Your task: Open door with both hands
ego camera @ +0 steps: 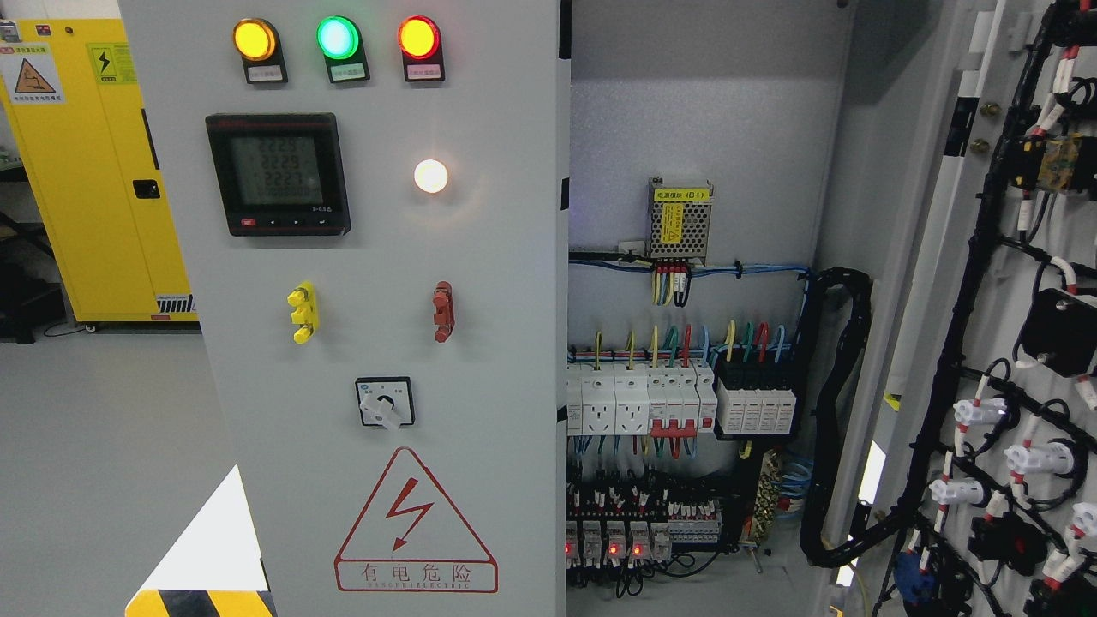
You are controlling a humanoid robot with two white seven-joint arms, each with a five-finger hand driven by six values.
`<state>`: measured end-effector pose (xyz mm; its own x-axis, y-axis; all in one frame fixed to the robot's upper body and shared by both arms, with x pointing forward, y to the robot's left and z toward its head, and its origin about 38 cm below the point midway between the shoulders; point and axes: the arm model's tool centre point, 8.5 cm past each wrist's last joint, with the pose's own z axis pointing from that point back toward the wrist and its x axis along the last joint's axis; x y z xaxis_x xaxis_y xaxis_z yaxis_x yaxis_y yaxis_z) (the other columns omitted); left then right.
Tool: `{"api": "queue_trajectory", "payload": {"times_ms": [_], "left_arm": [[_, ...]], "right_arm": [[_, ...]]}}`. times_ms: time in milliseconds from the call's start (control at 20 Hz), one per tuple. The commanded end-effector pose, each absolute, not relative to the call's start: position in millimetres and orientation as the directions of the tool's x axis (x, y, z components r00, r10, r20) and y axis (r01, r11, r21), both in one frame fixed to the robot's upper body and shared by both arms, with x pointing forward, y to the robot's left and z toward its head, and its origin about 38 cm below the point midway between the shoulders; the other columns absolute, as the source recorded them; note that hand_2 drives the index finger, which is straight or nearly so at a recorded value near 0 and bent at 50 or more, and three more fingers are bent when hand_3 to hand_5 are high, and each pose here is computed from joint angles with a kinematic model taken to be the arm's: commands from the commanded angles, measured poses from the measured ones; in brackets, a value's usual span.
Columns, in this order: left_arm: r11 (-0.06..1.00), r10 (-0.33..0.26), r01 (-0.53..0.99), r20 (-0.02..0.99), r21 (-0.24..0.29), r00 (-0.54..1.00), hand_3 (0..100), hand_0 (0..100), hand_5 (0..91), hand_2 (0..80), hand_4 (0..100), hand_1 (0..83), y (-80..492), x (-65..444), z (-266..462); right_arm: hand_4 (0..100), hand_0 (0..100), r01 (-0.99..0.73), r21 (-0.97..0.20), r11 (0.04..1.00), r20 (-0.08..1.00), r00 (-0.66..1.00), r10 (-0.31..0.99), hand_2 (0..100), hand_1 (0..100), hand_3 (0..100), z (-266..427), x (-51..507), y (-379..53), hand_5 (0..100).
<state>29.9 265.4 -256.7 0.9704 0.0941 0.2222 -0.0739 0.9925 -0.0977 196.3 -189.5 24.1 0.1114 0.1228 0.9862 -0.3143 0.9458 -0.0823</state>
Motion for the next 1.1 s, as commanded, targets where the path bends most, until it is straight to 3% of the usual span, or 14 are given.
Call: {"api": "queue_trajectory", "payload": {"times_ms": [0, 501, 1051], "left_arm": [[0.993, 0.093, -0.074, 0.23, -0.089, 0.969, 0, 0, 0.0, 0.0, 0, 0.0, 270.3, 30.6, -256.0], [0.992, 0.092, -0.071, 0.221, -0.102, 0.971, 0, 0, 0.0, 0.0, 0, 0.0, 261.4, 29.7, -257.0], [0.991, 0.092, -0.069, 0.216, -0.116, 0.972, 0, 0, 0.0, 0.0, 0, 0.0, 251.7, 29.4, -257.7]], "right_arm": [[0, 21, -0.338, -0.113, 0.934, 0.977, -0.207, 0.043, 0, 11, 0, 118.0, 224.3, -170.8, 0], [0, 21, -0.292, -0.127, 0.948, 0.895, -0.445, -0.017, 0, 11, 0, 187.1, 286.2, -158.3, 0], [0, 21, -0.266, -0.098, 0.959, 0.885, -0.464, -0.038, 0, 10, 0, 257.2, 358.6, -138.6, 0]]}}
